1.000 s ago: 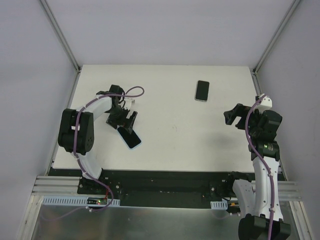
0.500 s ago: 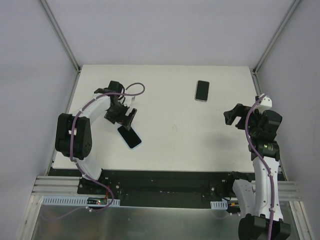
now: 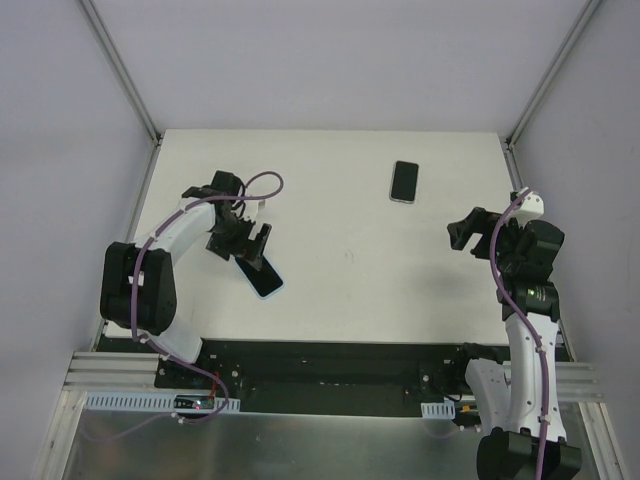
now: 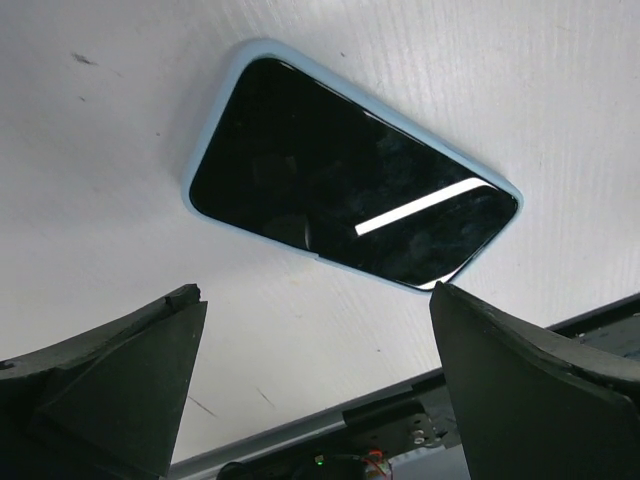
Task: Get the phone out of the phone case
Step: Pick up the phone at the center of the board.
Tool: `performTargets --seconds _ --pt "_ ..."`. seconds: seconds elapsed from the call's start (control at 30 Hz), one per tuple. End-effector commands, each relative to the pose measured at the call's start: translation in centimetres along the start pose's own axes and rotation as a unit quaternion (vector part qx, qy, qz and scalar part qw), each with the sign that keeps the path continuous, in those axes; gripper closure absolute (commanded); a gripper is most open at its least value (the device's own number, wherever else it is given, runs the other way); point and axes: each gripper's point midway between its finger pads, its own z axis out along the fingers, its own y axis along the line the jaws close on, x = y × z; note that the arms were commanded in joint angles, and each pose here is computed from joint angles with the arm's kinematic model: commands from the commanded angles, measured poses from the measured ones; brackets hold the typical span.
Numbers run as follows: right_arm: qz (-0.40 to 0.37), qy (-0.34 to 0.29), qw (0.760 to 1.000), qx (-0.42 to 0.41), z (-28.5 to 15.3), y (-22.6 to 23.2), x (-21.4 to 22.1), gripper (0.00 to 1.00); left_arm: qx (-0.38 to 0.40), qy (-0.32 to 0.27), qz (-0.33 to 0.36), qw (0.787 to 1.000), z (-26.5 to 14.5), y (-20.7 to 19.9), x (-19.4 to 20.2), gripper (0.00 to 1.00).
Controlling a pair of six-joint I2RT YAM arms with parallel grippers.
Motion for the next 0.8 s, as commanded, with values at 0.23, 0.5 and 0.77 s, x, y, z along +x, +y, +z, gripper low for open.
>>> performTargets --seconds 0.23,0.5,0.77 --pt "-0.013 -0.013 1.000 -0.003 0.4 -0.1 -0.9 0.01 0.051 0.070 -0.051 0.995 2.7 -1.8 2.8 0.00" --pt "-0.014 -0.012 1.000 0.000 0.5 -0.3 -0.8 0.01 0.073 0.073 -0.073 0.992 4.1 -2.2 0.6 0.00" --pt "-0.016 -0.008 1.000 0.005 0.6 -0.6 -0.6 0.01 0.076 0.064 -0.069 0.993 5.4 -2.2 -2.8 0.00"
